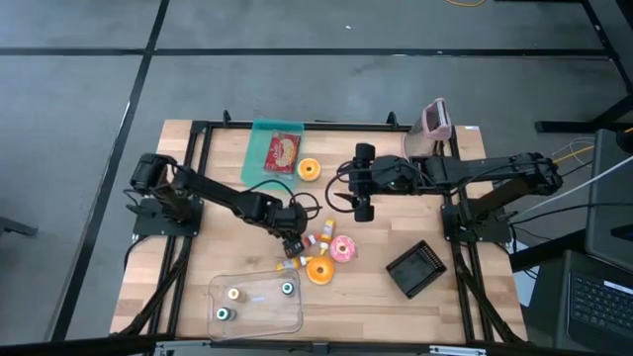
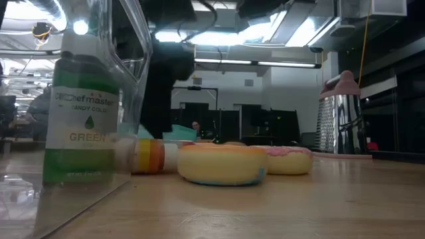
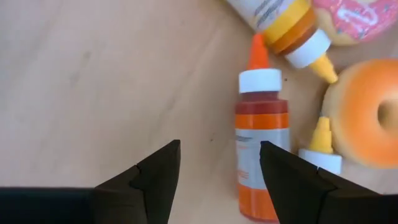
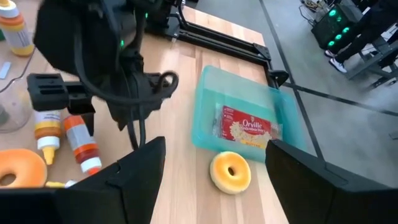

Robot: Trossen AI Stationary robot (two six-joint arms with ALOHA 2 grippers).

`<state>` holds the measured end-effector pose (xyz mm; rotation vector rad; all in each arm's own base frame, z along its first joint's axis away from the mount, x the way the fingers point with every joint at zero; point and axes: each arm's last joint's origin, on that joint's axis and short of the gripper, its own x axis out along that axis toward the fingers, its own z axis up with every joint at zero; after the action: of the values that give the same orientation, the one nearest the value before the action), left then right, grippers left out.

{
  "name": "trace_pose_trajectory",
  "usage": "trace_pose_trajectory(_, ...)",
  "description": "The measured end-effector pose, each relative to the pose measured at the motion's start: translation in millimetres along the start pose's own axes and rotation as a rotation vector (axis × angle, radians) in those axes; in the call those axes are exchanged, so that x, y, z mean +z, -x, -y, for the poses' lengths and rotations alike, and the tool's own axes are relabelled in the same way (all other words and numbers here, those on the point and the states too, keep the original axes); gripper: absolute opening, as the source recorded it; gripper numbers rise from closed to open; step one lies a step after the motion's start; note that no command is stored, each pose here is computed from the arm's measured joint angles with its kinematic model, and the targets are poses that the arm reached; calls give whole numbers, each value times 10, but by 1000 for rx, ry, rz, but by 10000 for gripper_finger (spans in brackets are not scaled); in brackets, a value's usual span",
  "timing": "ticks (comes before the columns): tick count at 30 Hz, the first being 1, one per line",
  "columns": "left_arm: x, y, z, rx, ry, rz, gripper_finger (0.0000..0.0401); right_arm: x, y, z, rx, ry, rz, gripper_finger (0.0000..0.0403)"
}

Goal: Pick & Place Food Item
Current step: Put the orange food coloring bottle into the transparent bin

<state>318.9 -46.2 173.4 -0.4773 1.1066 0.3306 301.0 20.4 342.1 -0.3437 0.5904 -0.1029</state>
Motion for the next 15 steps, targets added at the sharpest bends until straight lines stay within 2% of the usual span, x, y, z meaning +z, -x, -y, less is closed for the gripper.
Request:
trace_pose_trajectory(5, 21, 132, 45, -31, -16, 7, 214, 0, -1, 7, -2, -1, 1, 272)
trace_pose_trajectory(12, -157, 83, 116, -7, -17, -99, 210, 1, -2, 6, 1, -4, 3, 272)
trace_pose_trajectory(15, -178, 75, 148, -8, -21, -95, 210, 4, -1, 7, 1, -5, 5, 272)
